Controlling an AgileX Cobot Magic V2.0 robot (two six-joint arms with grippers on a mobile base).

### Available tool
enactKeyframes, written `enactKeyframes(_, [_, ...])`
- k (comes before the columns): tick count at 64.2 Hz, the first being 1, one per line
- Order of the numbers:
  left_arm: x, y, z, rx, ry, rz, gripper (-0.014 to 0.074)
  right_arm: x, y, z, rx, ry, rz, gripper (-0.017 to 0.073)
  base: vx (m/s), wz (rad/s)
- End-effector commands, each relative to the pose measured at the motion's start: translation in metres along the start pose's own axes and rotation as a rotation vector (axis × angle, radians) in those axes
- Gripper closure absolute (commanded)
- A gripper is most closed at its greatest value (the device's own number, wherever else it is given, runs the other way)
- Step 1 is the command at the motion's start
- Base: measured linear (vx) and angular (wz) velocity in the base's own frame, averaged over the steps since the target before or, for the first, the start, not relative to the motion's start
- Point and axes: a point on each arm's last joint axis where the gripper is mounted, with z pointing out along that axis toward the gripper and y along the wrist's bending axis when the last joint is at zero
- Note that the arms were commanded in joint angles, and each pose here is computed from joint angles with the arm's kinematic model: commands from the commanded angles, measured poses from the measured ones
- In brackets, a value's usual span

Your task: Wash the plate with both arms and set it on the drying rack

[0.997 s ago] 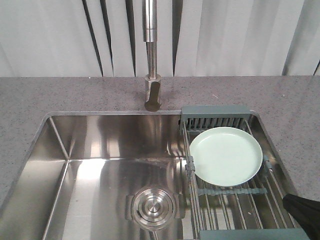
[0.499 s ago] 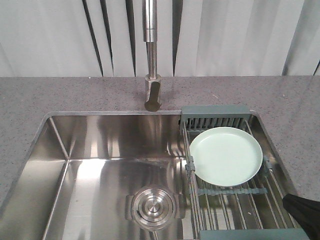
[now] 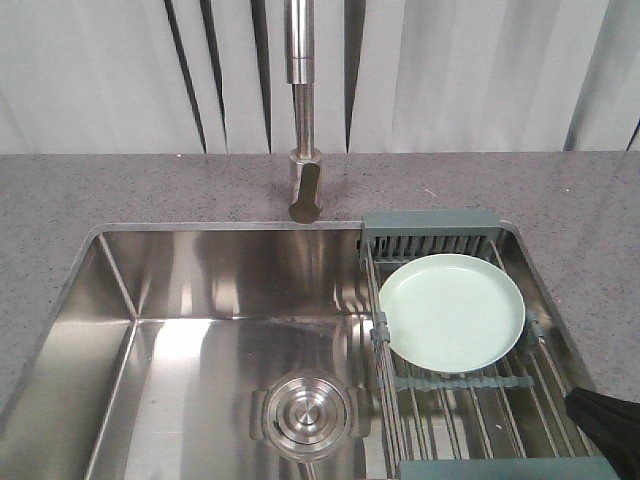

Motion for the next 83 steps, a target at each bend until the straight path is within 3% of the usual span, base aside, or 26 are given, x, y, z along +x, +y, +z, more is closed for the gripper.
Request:
enactKeyframes(1, [-0.0129,0.0037,-0.0037,-0.06,-0.094,0.01,0.06,-0.0116,-0.0045,-0.003,0.038,-0.061,0.005,0.0564,0.0,0.0])
enactKeyframes(9, [-0.0109,0.0074,-0.0066,-0.131,-0.083,0.01,0.06,-0.0116,-0.0045,-0.003,0.038,-0.061,0.005,0.0564,0.0,0.0])
enactKeyframes(18, [-0.0114,0.0081,-0.0067,-0.144,-0.089,0.009,0.06,-0.0116,-0.0045,-0.003,0.038,-0.061,0.005,0.0564,0.0,0.0])
enactKeyframes(33, [-0.0118,0.0081,-0.0068,-0.14,-0.099,-0.07,0.06,-0.0116,-0.0045,-0.003,0.038,-0.061,0.005,0.0564,0.0,0.0])
enactKeyframes(83, [-0.0124,0.0081,-0.0068,-0.14,-0.1,-0.069,0.06,-0.0116,-0.0045,-0.003,0.038,-0.061,0.005,0.0564,0.0,0.0])
